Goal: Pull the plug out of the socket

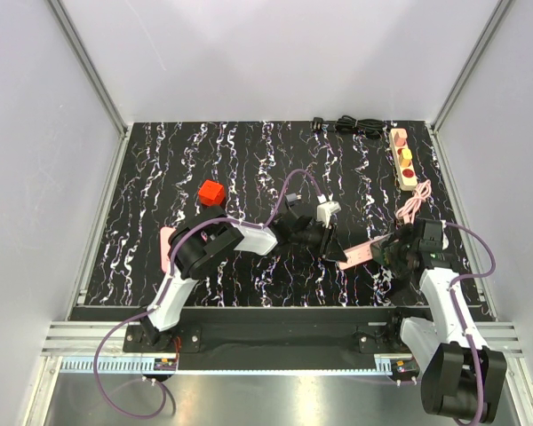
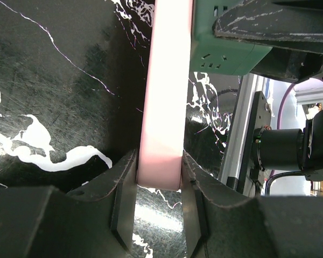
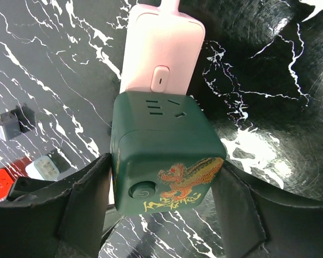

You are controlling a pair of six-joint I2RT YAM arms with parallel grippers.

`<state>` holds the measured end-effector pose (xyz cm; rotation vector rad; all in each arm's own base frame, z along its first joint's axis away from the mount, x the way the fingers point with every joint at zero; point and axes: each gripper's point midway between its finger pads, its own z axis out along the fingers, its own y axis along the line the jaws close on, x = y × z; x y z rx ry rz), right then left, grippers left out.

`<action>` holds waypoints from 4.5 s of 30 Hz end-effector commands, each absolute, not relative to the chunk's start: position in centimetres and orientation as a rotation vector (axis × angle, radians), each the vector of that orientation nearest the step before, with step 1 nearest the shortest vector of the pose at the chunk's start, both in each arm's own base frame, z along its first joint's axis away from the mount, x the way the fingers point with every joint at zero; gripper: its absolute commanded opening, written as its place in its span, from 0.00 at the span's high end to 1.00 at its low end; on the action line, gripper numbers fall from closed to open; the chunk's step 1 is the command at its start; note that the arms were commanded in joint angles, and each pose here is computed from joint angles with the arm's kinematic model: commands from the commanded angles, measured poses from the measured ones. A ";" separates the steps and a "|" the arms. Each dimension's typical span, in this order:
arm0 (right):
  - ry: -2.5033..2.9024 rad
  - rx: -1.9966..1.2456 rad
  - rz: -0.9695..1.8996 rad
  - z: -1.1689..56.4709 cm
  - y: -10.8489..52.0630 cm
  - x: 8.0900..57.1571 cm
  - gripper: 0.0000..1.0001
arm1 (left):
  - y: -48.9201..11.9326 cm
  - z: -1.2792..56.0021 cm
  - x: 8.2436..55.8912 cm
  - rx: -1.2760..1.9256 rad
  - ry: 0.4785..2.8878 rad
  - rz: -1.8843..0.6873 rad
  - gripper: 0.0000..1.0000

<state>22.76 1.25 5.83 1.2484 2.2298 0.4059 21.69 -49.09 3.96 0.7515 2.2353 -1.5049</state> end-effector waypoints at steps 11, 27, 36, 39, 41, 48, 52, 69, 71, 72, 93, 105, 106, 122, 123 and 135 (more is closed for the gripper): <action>2.200 1.243 0.456 6.4 1.5 23.9 0.80 | -52.0 2.5 21.4 0.901 2.291 -1.470 0.27; 2.227 1.292 0.442 5.5 1.7 22.6 1.00 | -55.3 1.0 22.6 0.767 2.335 -1.559 0.76; 2.228 1.290 0.436 5.6 1.7 22.0 1.00 | -55.4 1.1 24.2 0.524 2.395 -1.477 1.00; 2.217 1.287 0.453 6.0 1.8 22.1 1.00 | -55.1 0.2 24.9 0.443 2.512 -1.368 1.00; 2.209 1.290 0.467 6.2 2.0 22.1 1.00 | -55.2 -0.6 25.0 0.392 2.564 -1.356 1.00; 2.200 1.261 0.499 7.6 2.4 21.8 1.00 | -54.2 -4.1 25.7 0.175 2.728 -1.289 1.00; 2.170 1.231 0.507 9.9 2.4 21.7 1.00 | -54.0 -4.9 25.7 0.185 2.758 -1.265 1.00; 2.180 1.149 0.578 16.2 3.2 22.4 1.00 | -52.9 -6.3 25.7 0.170 2.807 -1.148 1.00; 2.172 1.131 0.537 17.2 2.6 22.2 1.00 | -52.6 -6.8 25.7 0.161 2.823 -1.118 1.00; 2.171 1.125 0.525 17.5 2.4 22.1 1.00 | -52.4 -6.9 25.7 0.161 2.832 -1.108 1.00; 2.158 1.168 0.870 23.6 5.9 20.4 1.00 | -50.6 -8.3 26.2 0.138 2.898 -1.038 1.00; 2.286 1.095 0.421 16.0 0.8 20.5 0.67 | -51.3 -7.3 25.4 0.224 2.864 -1.155 1.00; 2.263 1.053 0.471 16.3 1.2 21.6 0.53 | -51.5 -7.2 25.4 0.234 2.855 -1.172 1.00; 2.258 1.106 0.352 11.3 -1.6 26.1 0.00 | -51.6 -6.8 25.4 0.244 2.842 -1.223 1.00; 2.263 1.104 0.339 11.1 -1.8 26.3 0.00 | -51.6 -6.7 25.3 0.243 2.843 -1.225 1.00; 2.288 1.132 0.359 7.4 -2.5 28.2 0.01 | -51.5 -6.6 25.3 0.235 2.832 -1.248 1.00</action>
